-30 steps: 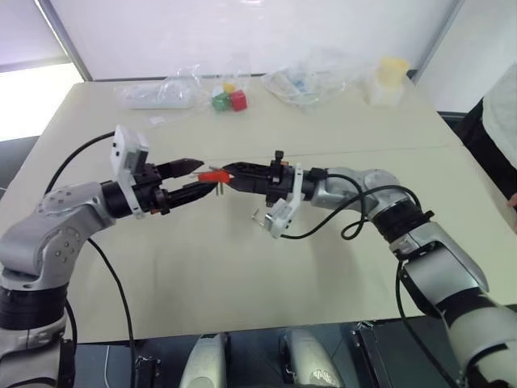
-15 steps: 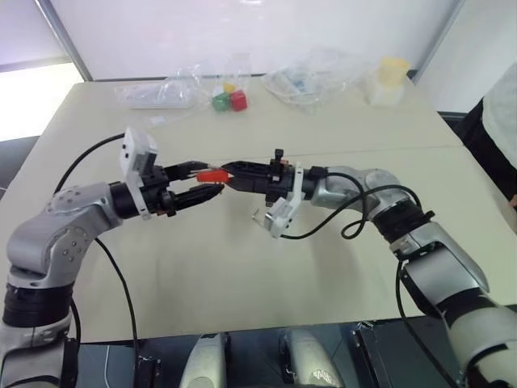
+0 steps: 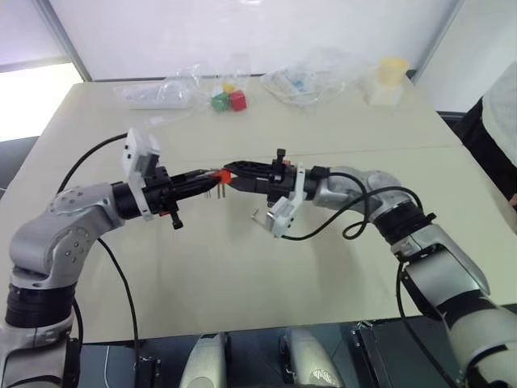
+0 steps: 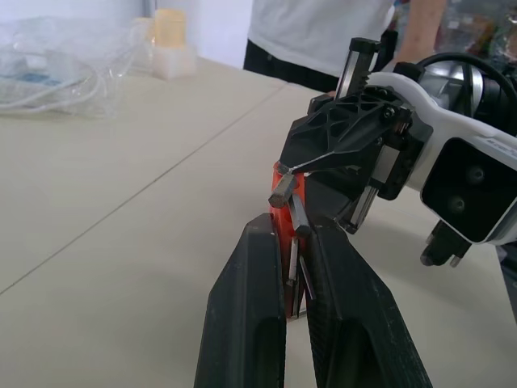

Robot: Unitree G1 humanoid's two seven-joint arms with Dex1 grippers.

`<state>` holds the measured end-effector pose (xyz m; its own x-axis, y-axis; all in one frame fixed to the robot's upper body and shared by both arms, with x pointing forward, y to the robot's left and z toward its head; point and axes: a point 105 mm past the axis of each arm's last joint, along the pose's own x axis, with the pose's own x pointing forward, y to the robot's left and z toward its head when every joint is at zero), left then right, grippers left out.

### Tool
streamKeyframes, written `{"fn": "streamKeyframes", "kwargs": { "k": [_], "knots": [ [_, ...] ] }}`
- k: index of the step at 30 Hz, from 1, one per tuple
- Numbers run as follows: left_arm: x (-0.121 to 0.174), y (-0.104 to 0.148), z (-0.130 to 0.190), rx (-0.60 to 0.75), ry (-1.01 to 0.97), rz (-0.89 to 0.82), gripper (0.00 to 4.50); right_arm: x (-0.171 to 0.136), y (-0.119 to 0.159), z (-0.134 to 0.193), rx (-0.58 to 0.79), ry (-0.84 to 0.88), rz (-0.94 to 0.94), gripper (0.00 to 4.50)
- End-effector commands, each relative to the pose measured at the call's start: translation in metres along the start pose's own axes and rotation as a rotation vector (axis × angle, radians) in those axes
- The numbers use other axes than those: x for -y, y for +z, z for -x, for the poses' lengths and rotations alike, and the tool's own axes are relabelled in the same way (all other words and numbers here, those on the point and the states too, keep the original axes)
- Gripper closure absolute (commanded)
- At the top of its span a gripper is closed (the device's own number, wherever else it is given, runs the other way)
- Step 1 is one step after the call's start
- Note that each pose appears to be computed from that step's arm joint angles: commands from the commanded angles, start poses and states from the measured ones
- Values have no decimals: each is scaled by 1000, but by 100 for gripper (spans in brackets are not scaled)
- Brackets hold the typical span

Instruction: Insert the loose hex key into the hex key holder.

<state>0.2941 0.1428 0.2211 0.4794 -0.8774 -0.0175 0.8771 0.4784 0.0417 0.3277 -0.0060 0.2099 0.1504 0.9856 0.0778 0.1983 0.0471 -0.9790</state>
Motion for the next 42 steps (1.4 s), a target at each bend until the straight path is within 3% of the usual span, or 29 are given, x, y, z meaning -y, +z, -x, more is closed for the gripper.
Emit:
{"fn": "streamKeyframes", "kwargs": {
  "k": [1,4,11,14,16,18,19,21,23,26,31,34,37,42],
  "knots": [
    [1,8,-1,20,6,-30,449,17,0,-1,-1,-56,-3,350],
    [0,7,-2,21,13,-33,449,12,-2,0,-16,-38,-60,350],
    [-1,4,0,18,31,-34,450,8,-2,1,-45,-9,-125,3],
    [-1,3,2,21,51,-31,450,7,-4,6,-86,12,-161,3],
    [-2,3,4,23,69,-37,450,0,-16,14,-189,42,-275,3],
    [-4,3,8,22,95,-52,450,-8,-42,29,-384,31,-559,3],
    [-5,4,9,21,102,-57,450,-11,-47,33,-432,31,-666,3],
    [-6,5,12,19,118,-65,450,-9,-58,41,-549,-26,-1086,3],
    [-6,5,14,19,127,-68,450,-6,-51,40,-576,-7,-1364,3],
    [-8,2,16,20,141,-57,450,6,-37,42,-661,141,-1505,3],
    [-9,0,16,17,143,-59,450,22,-24,31,-737,189,-1734,3],
    [-10,-2,16,6,144,-67,450,1,-12,29,-915,344,-1828,3],
    [-12,-3,16,8,155,-72,450,-20,0,27,-994,474,-1808,3],
    [-11,-5,17,2,169,-79,450,-51,-2,30,-1147,520,-1764,3]
  ]
}}
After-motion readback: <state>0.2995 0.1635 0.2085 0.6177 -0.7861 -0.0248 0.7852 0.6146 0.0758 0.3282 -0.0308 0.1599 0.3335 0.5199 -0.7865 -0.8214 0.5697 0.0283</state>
